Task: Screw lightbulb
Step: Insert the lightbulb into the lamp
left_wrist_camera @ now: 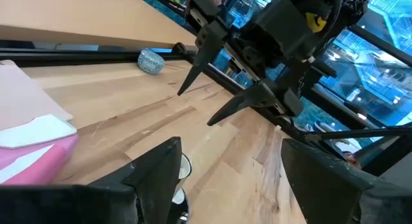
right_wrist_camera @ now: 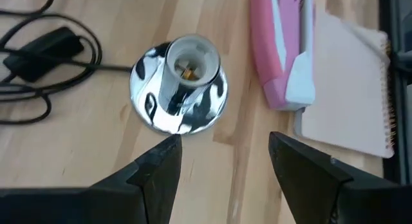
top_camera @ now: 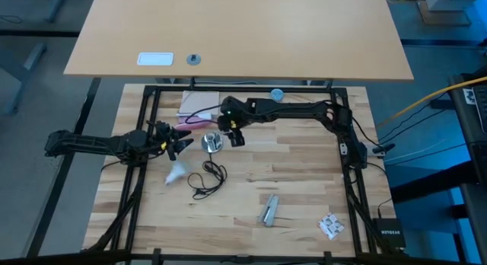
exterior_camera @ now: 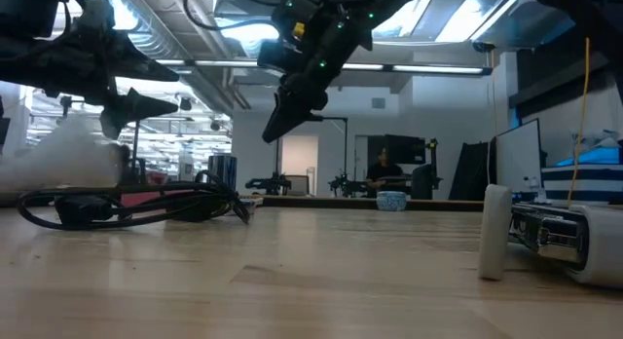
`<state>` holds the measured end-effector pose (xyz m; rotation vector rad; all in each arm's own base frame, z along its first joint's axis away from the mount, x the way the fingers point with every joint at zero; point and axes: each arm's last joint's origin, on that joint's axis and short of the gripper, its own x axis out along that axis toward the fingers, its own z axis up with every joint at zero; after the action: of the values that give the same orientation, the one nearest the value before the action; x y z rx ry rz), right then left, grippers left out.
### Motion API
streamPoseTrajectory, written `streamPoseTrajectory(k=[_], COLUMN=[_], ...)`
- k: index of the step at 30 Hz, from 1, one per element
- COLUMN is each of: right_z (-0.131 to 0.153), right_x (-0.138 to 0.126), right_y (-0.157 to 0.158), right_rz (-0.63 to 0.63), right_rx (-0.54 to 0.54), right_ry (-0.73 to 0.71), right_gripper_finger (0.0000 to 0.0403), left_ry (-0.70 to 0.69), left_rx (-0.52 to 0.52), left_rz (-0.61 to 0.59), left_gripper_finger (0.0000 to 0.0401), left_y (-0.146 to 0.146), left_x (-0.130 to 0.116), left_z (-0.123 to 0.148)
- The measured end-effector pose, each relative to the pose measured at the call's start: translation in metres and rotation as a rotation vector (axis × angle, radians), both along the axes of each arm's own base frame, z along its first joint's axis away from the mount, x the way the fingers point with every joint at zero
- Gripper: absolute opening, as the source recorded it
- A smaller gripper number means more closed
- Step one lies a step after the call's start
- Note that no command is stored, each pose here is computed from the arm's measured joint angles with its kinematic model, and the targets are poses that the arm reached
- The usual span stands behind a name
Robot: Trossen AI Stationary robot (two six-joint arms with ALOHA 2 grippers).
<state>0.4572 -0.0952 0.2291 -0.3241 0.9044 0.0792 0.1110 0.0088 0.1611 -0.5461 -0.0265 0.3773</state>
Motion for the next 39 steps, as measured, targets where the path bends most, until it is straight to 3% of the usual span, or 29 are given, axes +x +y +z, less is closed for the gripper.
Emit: streamPoseTrajectory(k=[4,8,12,20,26,34,39], right_z=[-0.001,-0.004,-0.008,-0.009,-0.009,-0.009,-0.009], right_x=[-0.002,-0.006,-0.011,-0.013,-0.013,-0.013,-0.013], right_y=[0.000,0.001,0.002,0.002,0.002,0.002,0.002], right_rz=[0.001,0.019,0.022,0.023,0.028,0.052,0.069], right_rx=[0.004,0.002,0.015,-0.014,-0.017,-0.034,-0.046], right_ry=[0.022,0.073,0.145,0.170,0.171,0.174,0.175], right_gripper_finger=[0.0239,0.0239,0.0239,0.0239,0.0239,0.0239,0.0239], left_ry=[0.000,-0.011,0.137,0.390,0.569,0.890,1.083], left_rx=[0.035,0.090,0.089,-0.098,-0.303,-0.561,-0.652], left_rz=[-0.002,-0.017,-0.056,-0.082,-0.122,-0.279,-0.359], left_gripper_finger=[0.0258,0.0258,0.0258,0.0258,0.0258,0.0258,0.0258], left_y=[0.000,0.000,-0.001,-0.002,-0.005,-0.015,-0.024], left_x=[0.000,-0.001,-0.008,-0.046,-0.061,-0.036,-0.015], left_z=[0.004,0.024,0.048,0.096,0.107,0.093,0.082])
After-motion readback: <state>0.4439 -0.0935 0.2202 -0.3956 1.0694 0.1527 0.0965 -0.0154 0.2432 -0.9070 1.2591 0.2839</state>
